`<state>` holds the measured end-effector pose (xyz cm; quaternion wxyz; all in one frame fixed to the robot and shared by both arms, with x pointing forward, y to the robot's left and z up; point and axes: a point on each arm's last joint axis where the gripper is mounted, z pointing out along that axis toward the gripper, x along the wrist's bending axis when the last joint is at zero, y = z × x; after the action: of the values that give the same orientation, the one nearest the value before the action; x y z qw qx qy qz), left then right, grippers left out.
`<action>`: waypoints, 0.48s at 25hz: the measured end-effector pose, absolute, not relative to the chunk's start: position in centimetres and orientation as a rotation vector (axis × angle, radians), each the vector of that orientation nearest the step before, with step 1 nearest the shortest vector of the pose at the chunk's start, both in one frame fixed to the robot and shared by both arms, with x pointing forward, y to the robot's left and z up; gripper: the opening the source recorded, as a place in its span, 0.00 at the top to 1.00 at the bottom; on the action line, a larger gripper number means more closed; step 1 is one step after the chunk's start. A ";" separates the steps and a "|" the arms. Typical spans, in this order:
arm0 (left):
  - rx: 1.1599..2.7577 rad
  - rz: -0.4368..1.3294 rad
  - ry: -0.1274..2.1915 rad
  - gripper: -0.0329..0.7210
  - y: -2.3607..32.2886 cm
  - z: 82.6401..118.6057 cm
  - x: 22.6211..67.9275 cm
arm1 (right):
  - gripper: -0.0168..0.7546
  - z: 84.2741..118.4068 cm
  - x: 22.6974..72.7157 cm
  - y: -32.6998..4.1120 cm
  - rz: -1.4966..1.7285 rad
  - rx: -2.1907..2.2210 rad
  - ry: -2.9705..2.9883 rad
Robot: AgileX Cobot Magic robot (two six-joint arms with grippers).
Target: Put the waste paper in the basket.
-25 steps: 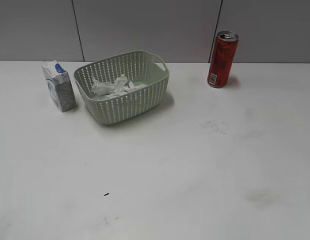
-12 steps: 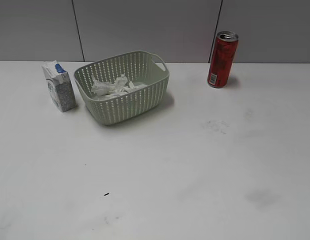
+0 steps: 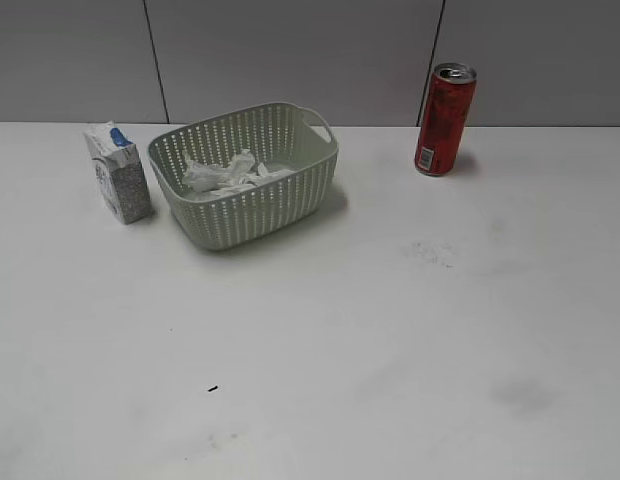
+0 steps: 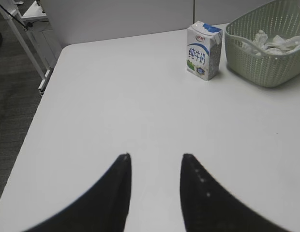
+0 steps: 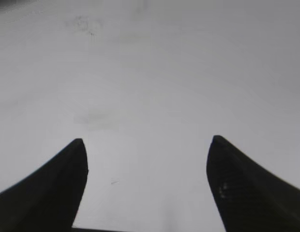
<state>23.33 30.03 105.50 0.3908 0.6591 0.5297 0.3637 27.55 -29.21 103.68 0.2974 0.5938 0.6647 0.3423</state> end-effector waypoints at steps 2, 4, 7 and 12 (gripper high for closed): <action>1.675 0.924 1.346 0.63 30.0 105.5 23.3 | 0.23 103.9 26.7 -29.3 0.951 1.537 1.725; 1.675 0.924 1.346 0.63 30.0 105.5 23.3 | 0.23 104.0 26.0 -29.3 0.986 1.502 1.689; 1.675 0.924 1.346 0.63 30.0 105.5 23.3 | 0.23 104.1 24.9 -29.4 1.035 1.452 1.635; 1.674 0.923 1.346 0.63 30.0 105.5 23.3 | 0.23 104.1 24.6 -29.4 1.048 1.438 1.623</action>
<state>23.33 30.02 105.50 0.3911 0.6591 0.5297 0.3634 24.57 -29.44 104.08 0.3587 0.5574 0.6291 0.4061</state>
